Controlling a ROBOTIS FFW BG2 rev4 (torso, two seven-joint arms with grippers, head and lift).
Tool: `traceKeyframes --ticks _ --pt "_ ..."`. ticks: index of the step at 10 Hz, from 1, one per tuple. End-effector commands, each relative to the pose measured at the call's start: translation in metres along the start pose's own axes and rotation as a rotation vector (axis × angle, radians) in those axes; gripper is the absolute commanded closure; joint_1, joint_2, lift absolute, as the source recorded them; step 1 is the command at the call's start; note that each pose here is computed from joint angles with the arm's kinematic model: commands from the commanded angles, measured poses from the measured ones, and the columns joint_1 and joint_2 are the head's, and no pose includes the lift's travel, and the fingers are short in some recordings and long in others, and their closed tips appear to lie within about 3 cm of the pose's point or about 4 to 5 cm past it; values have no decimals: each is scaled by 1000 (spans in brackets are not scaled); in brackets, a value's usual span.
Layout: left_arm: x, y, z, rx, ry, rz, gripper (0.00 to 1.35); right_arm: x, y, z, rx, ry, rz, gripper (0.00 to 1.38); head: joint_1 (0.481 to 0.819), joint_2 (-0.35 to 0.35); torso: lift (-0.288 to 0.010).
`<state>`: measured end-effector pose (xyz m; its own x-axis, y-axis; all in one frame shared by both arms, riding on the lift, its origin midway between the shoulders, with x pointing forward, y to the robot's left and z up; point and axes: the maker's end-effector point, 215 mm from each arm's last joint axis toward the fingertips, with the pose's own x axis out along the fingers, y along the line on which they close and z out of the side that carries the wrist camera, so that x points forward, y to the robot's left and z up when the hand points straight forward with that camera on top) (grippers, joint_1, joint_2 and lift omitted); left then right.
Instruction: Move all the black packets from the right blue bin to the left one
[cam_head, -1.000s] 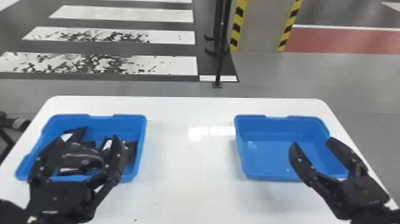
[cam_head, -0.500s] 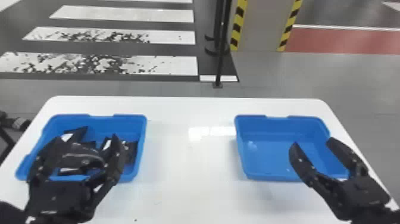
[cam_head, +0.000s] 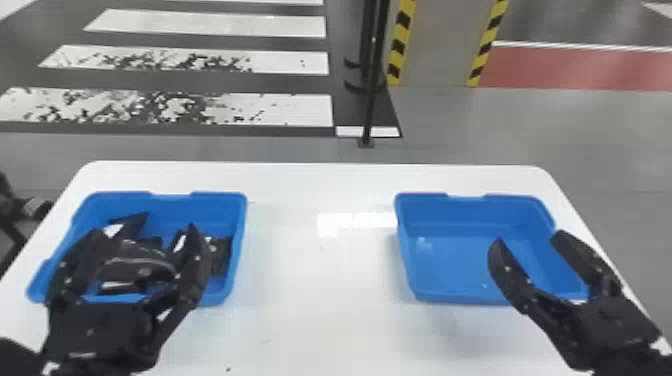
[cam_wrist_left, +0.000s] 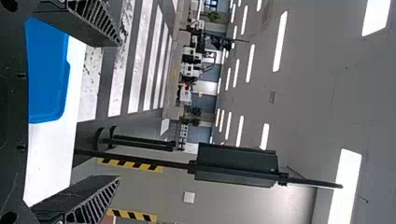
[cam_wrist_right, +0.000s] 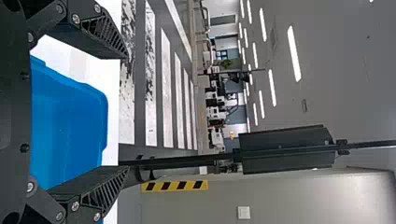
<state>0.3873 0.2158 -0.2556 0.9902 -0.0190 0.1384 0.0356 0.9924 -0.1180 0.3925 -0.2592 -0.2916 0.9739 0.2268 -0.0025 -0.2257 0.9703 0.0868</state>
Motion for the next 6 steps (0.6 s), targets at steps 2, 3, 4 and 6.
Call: traceKeyframes --ticks 2,3,4,6 --pt "0 -2 1 0 -3 -3 -2 0 0 3 4 -9 0 197 695 -66 -140" --pt "0 -1 0 1 -1 -2 -2 0 0 3 3 -12 0 197 695 -66 -140" --pt "1 -1 1 1 -3 -2 -2 0 1 3 4 -11 1 197 695 -66 -140" --pt "1 -3 1 -3 -2 -6 -2 1 0 4 4 -14 1 197 695 -65 -140"
